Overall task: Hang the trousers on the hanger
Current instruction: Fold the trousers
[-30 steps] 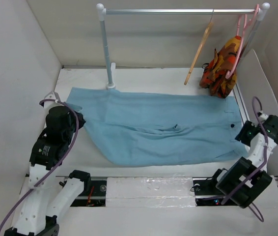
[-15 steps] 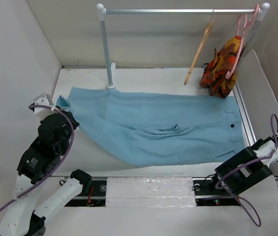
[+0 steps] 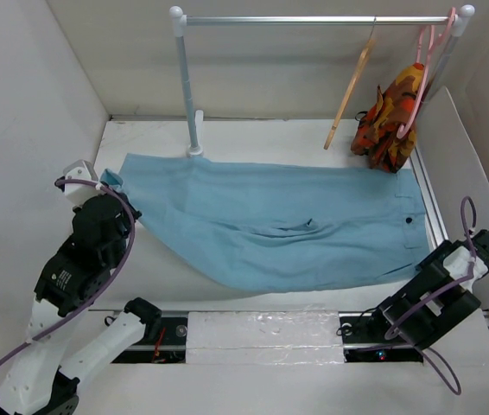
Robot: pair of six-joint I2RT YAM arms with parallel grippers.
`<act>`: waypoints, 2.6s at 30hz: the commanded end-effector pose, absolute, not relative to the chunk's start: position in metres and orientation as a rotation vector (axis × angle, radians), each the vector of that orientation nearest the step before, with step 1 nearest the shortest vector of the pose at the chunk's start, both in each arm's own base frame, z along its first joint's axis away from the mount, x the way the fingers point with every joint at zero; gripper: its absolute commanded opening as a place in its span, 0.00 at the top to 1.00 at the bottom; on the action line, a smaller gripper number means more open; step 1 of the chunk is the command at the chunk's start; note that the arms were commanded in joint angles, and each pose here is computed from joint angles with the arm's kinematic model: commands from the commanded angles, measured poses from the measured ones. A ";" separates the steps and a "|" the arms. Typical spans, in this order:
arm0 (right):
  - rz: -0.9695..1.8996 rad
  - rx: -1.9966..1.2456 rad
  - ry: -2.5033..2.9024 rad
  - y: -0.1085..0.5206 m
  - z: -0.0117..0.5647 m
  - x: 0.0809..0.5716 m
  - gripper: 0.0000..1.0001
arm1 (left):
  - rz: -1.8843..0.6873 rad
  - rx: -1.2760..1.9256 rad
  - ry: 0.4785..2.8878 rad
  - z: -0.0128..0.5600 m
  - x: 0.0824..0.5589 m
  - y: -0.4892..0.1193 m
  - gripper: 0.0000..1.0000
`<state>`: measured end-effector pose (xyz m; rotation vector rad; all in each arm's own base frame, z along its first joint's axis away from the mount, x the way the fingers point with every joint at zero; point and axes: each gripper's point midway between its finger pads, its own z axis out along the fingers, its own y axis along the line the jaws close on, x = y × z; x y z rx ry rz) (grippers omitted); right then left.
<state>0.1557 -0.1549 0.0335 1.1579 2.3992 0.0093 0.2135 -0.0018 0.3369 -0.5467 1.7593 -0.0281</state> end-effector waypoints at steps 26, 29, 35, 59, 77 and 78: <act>-0.231 1.022 2.402 -0.163 0.097 0.157 1.00 | 0.130 -0.613 1.664 0.362 0.224 0.019 1.00; -0.318 0.841 2.376 -0.186 0.146 0.187 1.00 | 0.157 -0.628 1.665 0.355 0.225 0.021 1.00; -0.354 0.643 2.403 -0.208 0.181 0.228 1.00 | 0.311 -0.650 1.683 0.323 0.236 0.028 1.00; 0.082 0.529 2.155 -0.227 0.159 0.486 1.00 | 0.509 -1.077 1.899 0.206 0.405 0.119 1.00; 0.185 0.472 2.009 -0.203 0.196 0.481 0.24 | 0.416 -0.974 2.022 0.209 0.464 0.106 0.23; 0.207 0.479 2.041 -0.192 0.176 0.466 0.24 | 0.389 -0.966 2.031 0.208 0.443 0.097 0.23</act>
